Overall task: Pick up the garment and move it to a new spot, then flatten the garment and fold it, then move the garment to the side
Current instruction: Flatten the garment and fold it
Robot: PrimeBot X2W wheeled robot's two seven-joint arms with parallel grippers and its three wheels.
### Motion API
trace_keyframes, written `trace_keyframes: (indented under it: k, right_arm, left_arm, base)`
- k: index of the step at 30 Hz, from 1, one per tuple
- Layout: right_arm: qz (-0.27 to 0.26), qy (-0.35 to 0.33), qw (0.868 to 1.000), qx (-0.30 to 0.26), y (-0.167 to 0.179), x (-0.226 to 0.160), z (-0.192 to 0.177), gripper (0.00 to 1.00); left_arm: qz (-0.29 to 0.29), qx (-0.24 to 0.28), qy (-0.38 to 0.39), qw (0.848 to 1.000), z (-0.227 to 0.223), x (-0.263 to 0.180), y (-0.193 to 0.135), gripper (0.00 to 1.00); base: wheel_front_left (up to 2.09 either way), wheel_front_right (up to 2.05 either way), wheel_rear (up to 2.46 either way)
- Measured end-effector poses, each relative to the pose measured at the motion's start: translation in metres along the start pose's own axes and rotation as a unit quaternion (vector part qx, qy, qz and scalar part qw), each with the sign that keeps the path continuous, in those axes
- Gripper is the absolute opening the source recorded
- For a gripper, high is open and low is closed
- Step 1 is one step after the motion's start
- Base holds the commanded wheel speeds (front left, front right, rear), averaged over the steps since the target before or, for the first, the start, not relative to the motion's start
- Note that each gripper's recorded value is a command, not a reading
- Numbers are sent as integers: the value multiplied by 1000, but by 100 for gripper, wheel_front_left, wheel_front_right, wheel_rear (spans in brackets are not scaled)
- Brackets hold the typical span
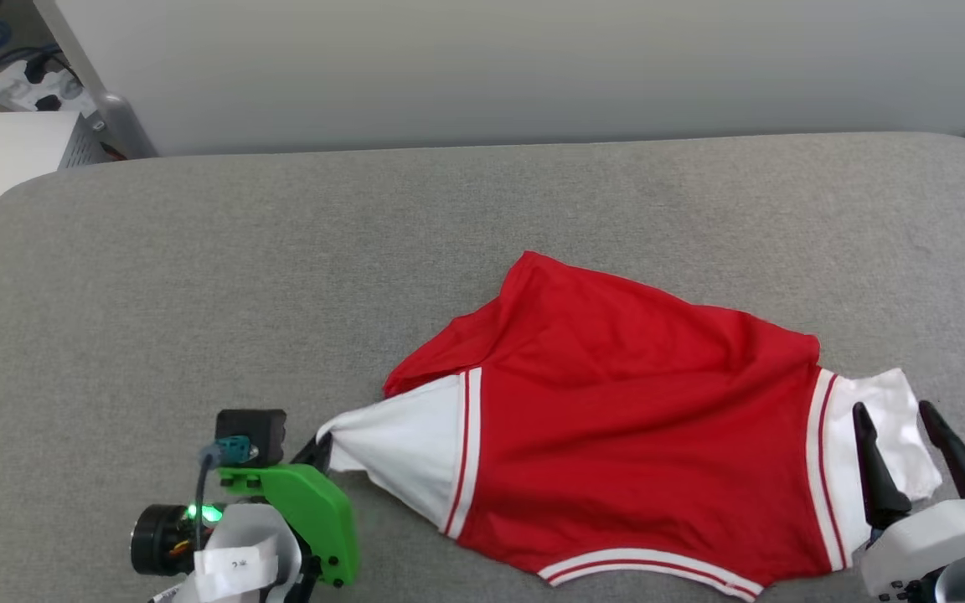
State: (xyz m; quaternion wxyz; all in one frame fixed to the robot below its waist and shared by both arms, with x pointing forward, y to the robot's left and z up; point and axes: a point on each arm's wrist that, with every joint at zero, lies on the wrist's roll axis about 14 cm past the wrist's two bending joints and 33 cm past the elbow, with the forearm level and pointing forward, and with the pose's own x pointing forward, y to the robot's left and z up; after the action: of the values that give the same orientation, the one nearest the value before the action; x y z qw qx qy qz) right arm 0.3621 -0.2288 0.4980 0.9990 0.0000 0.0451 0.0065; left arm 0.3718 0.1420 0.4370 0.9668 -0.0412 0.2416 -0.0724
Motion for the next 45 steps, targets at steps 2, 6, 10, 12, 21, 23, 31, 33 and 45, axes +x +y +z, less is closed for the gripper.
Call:
trace_keyframes:
  k: [2,6,10,12,21,23,31,33,45]
  right_arm:
    - [10,19,1000,2,5,-2,-8,100]
    - [25,72,997,0,10,-8,-30,100]
    - [21,144,989,-7,3,-18,-55,100]
    - [14,186,982,-10,-4,-24,-68,100]
    - [-17,309,951,4,-23,-39,-95,100]
    - [-18,325,945,7,-23,-40,-99,100]
    - [-11,354,935,9,-17,-26,-106,100]
    - [-8,361,932,9,-16,-25,-110,100]
    - [9,401,916,6,-8,-26,-134,87]
  left_arm:
    - [15,-5,-23,1000,11,-5,9,0]
    - [42,-9,-48,998,22,-15,27,0]
    - [61,-13,-53,997,21,-23,40,0]
    - [69,-17,-51,996,18,-25,44,0]
    - [70,-22,-41,996,13,-26,47,0]
    - [69,-23,-39,997,12,-26,46,0]
    - [71,-23,-29,997,6,-24,48,0]
    - [73,-23,-26,997,5,-24,49,0]
    - [76,-18,-18,997,3,-22,54,0]
  base:
    - [0,0,0]
    - [0,0,0]
    - [0,0,0]
    - [0,0,0]
    - [0,0,0]
    - [0,0,0]
    - [0,0,0]
    - [0,0,0]
    - [0,0,0]
